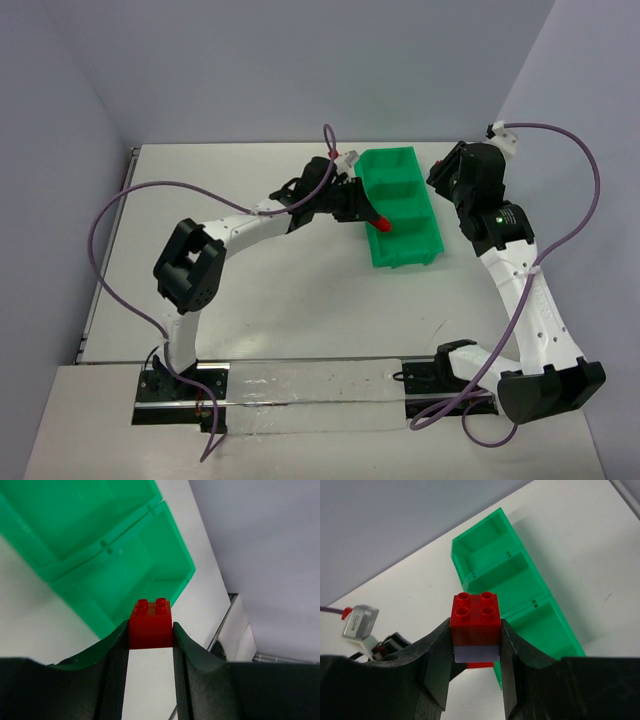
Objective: Sort the legos into containers by color
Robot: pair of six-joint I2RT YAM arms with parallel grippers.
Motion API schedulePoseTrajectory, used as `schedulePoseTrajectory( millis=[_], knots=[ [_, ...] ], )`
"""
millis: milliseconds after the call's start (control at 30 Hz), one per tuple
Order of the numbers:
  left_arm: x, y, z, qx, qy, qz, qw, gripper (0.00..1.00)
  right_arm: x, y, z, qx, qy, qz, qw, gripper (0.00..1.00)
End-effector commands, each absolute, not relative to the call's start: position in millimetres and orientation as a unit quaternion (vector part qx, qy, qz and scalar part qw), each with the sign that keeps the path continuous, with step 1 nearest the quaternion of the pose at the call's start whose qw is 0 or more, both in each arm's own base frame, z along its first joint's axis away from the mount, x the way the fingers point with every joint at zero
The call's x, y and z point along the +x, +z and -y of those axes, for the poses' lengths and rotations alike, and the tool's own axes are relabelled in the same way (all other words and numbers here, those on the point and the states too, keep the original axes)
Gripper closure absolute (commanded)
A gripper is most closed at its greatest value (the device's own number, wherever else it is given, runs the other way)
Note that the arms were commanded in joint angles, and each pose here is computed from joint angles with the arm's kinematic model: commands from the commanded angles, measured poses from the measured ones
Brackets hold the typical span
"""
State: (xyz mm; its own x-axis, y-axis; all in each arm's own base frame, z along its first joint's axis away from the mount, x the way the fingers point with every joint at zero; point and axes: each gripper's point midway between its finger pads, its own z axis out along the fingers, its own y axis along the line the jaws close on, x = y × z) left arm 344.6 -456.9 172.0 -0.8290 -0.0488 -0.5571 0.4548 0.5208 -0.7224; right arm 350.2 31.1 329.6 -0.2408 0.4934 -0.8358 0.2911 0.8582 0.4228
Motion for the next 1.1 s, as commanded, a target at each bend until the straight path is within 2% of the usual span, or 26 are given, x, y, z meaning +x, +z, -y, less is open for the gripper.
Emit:
schedulePoseTrajectory(
  millis=[0, 100, 133, 233, 300, 333, 367, 433, 633, 733, 900, 1067],
  knots=[
    [364, 195, 491, 0.110, -0.498, -0.808, 0.295, 1.00, 339, 326, -24, 0.243, 0.077, -0.786, 0.563, 0.85],
    [371, 177, 505, 0.111, -0.484, -0.819, 0.287, 1.00, 335, 326, -27, 0.238, 0.084, -0.788, 0.562, 0.85],
    [373, 170, 509, 0.111, -0.475, -0.826, 0.282, 0.94, 334, 326, -27, 0.237, 0.085, -0.788, 0.562, 0.85],
    [380, 174, 519, 0.115, -0.468, -0.828, 0.288, 0.66, 330, 327, -26, 0.234, 0.082, -0.787, 0.565, 0.84],
    [382, 171, 518, 0.115, -0.460, -0.831, 0.289, 0.42, 328, 328, -24, 0.233, 0.079, -0.787, 0.566, 0.84],
    [382, 173, 516, 0.116, -0.457, -0.832, 0.294, 0.24, 327, 330, -22, 0.234, 0.076, -0.786, 0.568, 0.84],
    [382, 174, 515, 0.117, -0.454, -0.832, 0.297, 0.13, 326, 330, -21, 0.235, 0.073, -0.785, 0.569, 0.84],
    [381, 183, 511, 0.122, -0.451, -0.829, 0.306, 0.02, 324, 331, -20, 0.234, 0.070, -0.784, 0.571, 0.84],
    [368, 217, 485, 0.135, -0.436, -0.825, 0.332, 0.01, 327, 321, -24, 0.224, 0.073, -0.793, 0.562, 0.83],
    [369, 232, 450, 0.130, -0.409, -0.832, 0.353, 0.08, 329, 310, -40, 0.186, 0.102, -0.806, 0.553, 0.83],
    [372, 229, 373, 0.096, -0.398, -0.843, 0.348, 0.15, 330, 297, -93, 0.087, 0.201, -0.823, 0.523, 0.82],
    [376, 227, 305, 0.049, -0.400, -0.851, 0.336, 0.12, 320, 270, -173, -0.065, 0.241, -0.850, 0.464, 0.81]
  ],
)
